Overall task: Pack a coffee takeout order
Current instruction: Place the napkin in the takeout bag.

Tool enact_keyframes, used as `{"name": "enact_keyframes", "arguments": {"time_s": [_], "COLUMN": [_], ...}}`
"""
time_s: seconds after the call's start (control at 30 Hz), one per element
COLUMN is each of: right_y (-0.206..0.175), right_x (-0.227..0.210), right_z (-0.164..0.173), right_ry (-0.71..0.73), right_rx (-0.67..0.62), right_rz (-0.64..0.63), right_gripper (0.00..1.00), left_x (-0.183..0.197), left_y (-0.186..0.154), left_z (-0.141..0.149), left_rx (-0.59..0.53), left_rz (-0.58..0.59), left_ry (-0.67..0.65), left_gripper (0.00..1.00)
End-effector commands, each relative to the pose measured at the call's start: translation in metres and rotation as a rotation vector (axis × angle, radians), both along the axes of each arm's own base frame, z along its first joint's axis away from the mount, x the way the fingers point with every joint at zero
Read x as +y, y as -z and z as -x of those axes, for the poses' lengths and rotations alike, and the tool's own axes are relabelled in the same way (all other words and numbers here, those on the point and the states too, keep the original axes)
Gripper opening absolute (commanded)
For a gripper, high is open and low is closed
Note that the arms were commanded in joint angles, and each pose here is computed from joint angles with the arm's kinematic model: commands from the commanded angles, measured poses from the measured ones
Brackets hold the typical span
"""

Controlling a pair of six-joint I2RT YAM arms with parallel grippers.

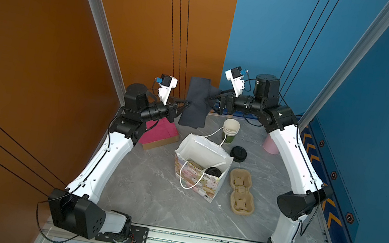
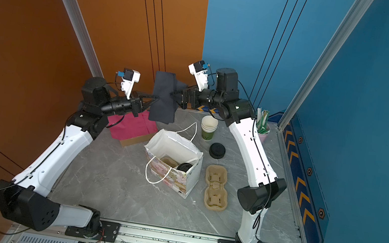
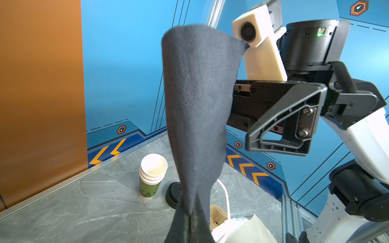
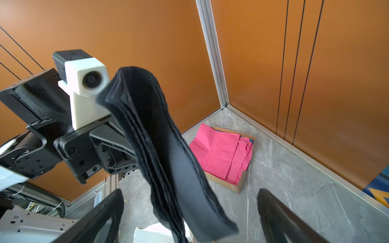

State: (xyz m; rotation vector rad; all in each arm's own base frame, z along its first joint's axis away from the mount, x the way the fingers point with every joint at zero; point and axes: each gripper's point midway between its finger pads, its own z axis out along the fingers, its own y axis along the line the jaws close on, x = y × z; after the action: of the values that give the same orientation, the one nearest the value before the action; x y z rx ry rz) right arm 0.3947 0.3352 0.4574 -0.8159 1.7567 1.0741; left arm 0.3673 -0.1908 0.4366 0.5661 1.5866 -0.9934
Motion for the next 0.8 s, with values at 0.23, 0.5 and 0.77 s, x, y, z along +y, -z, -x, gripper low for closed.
{"name": "enact_keyframes", "arguments": {"time_s": [0.23,0.5,0.77], "right_y": [-0.018,-0.028,-0.053], "right_x": [0.021,0.026,0.016], "right_z": [0.007,0.005,0.021], "right_ry": [-0.078,-0.090,-0.077], "right_rx": [-0.014,-0.032,-0.095], "right_rz": [-0.080,-0.128,-0.142], "right_gripper": [0.79,0.29,0.00], "left_x": [-0.009,-0.009,0.001], "left_y": [-0.004,0.001,0.005], "left_z": [0.011,0.008,0.000], "left_rx": [-0.011,0.008,0.017], "left_rz": [0.014,0.016,0.007], "left_ry": [0.051,0.042,-0.036], "left_gripper": [0.00,0.02,0.41]}}
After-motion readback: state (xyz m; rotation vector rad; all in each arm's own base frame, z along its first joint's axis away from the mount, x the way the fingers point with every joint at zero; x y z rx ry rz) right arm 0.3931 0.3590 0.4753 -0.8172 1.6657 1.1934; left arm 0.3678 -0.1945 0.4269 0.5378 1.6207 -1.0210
